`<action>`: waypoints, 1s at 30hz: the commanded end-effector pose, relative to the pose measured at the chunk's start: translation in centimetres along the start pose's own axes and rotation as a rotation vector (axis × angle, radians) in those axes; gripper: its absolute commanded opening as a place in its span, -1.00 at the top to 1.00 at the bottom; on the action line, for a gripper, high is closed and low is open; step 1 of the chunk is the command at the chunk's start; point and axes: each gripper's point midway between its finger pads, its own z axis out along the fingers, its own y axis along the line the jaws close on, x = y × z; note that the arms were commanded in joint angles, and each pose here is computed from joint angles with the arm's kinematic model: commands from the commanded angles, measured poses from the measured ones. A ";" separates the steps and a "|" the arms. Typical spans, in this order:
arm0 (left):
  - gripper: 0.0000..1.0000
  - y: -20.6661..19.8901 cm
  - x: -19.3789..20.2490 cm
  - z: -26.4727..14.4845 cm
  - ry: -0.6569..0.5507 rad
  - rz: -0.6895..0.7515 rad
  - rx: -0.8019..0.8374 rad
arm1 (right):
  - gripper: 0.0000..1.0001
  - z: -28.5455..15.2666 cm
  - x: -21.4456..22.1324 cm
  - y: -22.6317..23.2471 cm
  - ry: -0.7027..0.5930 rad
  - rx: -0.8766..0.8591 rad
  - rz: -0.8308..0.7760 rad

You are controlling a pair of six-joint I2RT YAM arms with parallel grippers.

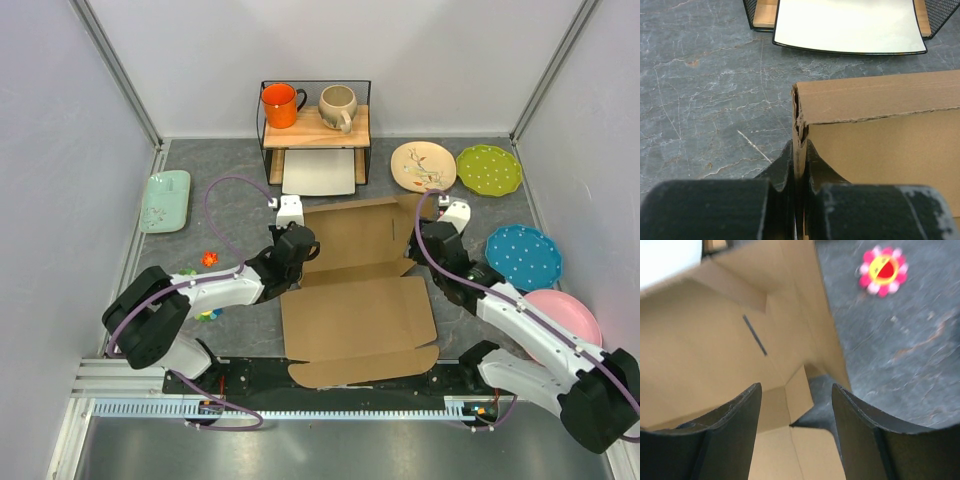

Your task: Fold the paper box

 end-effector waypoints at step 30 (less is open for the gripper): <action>0.96 0.9 2.3 0.0 0.073 0.067 -0.013 | 0.59 3.2 9.0 5.8 0.111 -0.161 -0.286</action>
